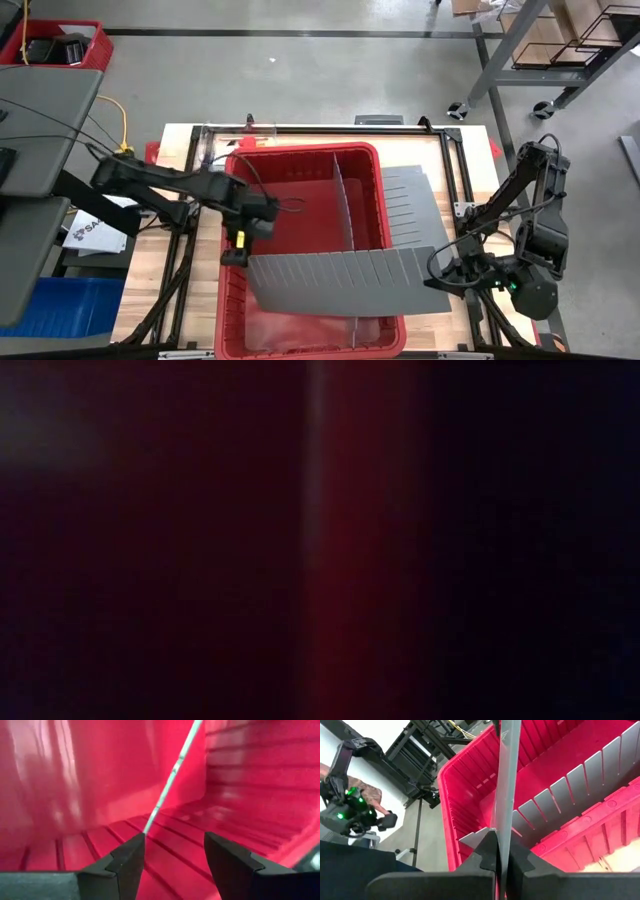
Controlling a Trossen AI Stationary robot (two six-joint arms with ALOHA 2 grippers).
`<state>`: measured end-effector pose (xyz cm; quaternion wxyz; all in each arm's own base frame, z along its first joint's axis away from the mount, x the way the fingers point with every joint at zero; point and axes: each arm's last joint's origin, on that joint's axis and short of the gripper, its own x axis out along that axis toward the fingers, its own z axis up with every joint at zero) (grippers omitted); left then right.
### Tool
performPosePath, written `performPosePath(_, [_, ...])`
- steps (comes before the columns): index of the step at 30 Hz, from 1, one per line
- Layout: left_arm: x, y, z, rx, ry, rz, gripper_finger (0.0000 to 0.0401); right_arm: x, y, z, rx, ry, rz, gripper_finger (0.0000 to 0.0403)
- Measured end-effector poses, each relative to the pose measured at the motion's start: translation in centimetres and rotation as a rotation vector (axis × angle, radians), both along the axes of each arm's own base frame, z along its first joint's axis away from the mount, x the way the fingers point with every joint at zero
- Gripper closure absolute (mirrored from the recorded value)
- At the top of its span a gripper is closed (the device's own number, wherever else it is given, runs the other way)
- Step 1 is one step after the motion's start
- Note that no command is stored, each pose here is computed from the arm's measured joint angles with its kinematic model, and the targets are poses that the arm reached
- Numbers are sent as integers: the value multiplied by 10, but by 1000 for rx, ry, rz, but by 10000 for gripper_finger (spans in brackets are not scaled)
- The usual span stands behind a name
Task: Sort blocks
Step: Assemble the bin divider into the red bin
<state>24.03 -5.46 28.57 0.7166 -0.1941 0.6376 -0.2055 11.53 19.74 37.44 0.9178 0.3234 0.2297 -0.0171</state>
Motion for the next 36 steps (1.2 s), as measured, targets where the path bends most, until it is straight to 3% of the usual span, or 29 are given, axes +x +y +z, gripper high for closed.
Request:
performPosePath(9, [-1, -4, -7, 117, -15, -121, 196, 0, 1, 0, 3, 2, 9, 403])
performPosePath(12, [-2, -8, -8, 198, -39, -164, 196, 0, 1, 0, 2, 2, 9, 403])
performPosePath(18, [1, -13, -8, 134, -68, -154, 196, 0, 0, 0, -7, 2, 8, 403])
performPosePath(29, [-7, -20, -43, 118, 22, -114, 200, 0, 0, 0, -4, -1, 5, 403])
performPosePath(33, [-5, -25, -41, 138, -15, -124, 254, 1, 1, 2, 4, -15, 6, 403])
performPosePath(36, [-2, -28, -33, 164, -52, -121, 354, 1, 3, 4, 6, -31, 21, 403])
